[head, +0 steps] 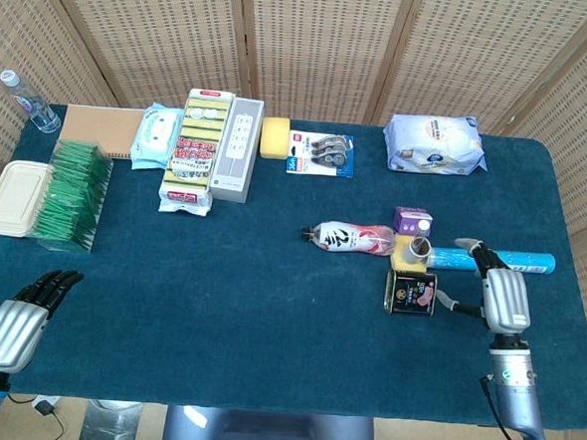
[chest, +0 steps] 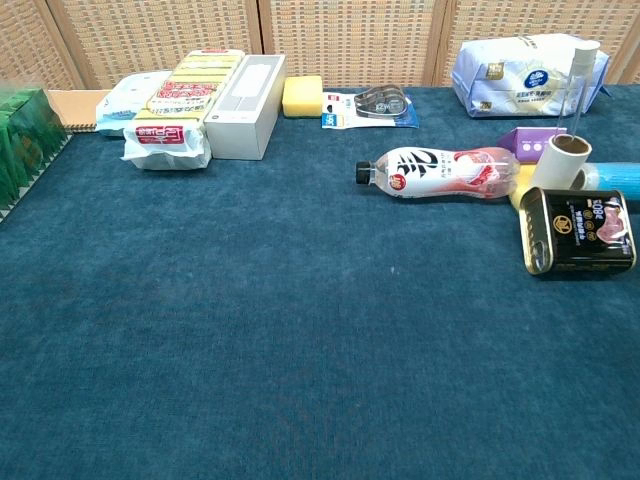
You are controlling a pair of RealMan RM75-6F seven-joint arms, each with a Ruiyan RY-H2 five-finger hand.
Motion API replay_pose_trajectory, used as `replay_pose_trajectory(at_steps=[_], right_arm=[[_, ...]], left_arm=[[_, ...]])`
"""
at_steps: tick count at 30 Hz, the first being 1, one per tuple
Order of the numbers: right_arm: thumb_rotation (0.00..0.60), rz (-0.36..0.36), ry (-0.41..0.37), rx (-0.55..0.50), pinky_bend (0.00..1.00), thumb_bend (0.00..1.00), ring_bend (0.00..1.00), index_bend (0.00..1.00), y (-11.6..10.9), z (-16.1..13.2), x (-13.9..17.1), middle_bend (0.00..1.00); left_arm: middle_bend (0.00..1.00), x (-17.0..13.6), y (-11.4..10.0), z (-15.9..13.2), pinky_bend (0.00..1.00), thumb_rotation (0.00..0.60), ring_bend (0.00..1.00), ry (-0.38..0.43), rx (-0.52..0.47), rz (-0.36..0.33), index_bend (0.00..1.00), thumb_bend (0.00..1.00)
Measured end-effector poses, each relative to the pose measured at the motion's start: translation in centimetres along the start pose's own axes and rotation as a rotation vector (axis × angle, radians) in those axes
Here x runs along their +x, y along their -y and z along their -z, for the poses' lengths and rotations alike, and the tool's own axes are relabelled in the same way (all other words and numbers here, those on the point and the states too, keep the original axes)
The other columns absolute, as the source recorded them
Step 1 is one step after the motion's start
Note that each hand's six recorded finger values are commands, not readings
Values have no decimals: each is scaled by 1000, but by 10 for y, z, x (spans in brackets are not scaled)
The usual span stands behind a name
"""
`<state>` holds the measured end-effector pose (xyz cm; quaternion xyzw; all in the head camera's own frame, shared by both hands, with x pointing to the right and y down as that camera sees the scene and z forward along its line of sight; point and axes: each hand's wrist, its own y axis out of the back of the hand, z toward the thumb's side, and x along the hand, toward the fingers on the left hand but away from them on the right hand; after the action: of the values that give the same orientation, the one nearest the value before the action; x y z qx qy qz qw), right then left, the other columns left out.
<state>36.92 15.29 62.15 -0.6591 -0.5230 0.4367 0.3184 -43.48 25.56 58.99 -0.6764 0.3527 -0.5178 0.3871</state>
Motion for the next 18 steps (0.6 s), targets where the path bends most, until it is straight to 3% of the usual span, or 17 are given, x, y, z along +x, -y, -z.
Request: replay_pose_trajectory(at_steps=[18], right_arm=[[539, 0, -19, 10, 479, 156, 354, 240, 8, -13, -2, 293]], left_arm=[[178, -2, -3, -1, 329, 600, 148, -4, -10, -13, 103, 178]])
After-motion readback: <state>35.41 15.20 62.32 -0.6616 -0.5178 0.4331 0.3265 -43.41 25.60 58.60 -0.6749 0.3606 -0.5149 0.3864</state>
